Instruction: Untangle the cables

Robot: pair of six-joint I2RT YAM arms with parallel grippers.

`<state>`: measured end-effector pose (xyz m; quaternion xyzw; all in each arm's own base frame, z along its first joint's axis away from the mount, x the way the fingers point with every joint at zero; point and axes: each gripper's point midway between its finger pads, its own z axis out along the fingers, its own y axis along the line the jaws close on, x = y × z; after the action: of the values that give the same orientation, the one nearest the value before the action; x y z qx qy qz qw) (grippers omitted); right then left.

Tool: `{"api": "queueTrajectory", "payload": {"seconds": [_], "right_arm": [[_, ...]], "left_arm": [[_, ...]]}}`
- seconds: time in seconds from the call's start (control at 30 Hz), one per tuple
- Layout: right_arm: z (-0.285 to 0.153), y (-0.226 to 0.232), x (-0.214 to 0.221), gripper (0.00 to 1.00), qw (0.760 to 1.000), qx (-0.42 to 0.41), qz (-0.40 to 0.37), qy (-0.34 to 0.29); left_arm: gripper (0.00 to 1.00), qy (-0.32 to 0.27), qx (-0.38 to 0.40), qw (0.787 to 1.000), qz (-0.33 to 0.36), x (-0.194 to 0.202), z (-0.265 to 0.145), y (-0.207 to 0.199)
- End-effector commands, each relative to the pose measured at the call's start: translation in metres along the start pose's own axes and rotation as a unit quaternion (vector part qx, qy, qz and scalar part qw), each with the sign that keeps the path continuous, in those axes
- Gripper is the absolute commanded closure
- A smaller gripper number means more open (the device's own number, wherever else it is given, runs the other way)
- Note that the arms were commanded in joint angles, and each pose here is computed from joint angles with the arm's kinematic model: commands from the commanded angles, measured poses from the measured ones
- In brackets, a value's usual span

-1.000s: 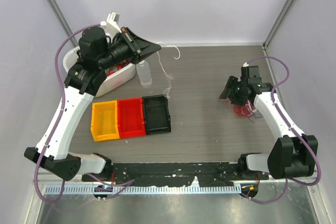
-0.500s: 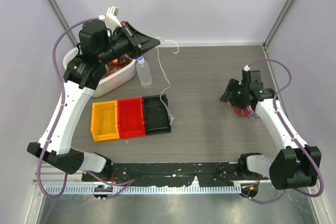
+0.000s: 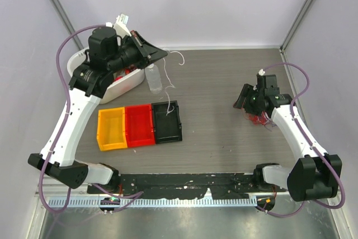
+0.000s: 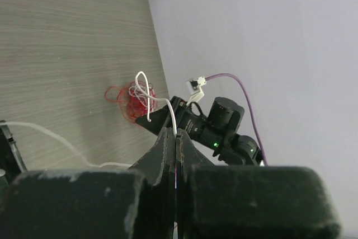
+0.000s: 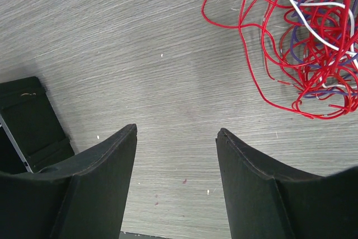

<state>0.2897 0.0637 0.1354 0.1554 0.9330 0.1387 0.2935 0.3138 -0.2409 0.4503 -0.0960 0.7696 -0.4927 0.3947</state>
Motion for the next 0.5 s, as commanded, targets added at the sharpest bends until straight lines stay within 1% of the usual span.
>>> {"api": "queueTrajectory", "payload": {"seconds": [0.0, 0.13, 0.3, 0.47], "right_arm": [[0.001, 0.005, -0.009, 0.36, 1.000, -0.007, -0.009, -0.016], [0.000, 0.006, -0.011, 0.36, 1.000, -0.007, -0.009, -0.018], [0.000, 0.005, -0.010, 0.36, 1.000, -0.006, -0.009, -0.014], [0.001, 0.005, -0.009, 0.36, 1.000, -0.005, -0.008, -0.011]], "left_arm": [[1.00, 0.000, -0.018, 1.000, 0.014, 0.007, -0.002, 0.019], [1.00, 0.011, -0.057, 0.998, 0.006, 0.023, 0.000, 0.052], [1.00, 0.046, -0.121, 0.992, -0.014, 0.058, 0.003, 0.107], [1.00, 0.069, -0.191, 0.979, -0.001, 0.082, 0.000, 0.160]]}}
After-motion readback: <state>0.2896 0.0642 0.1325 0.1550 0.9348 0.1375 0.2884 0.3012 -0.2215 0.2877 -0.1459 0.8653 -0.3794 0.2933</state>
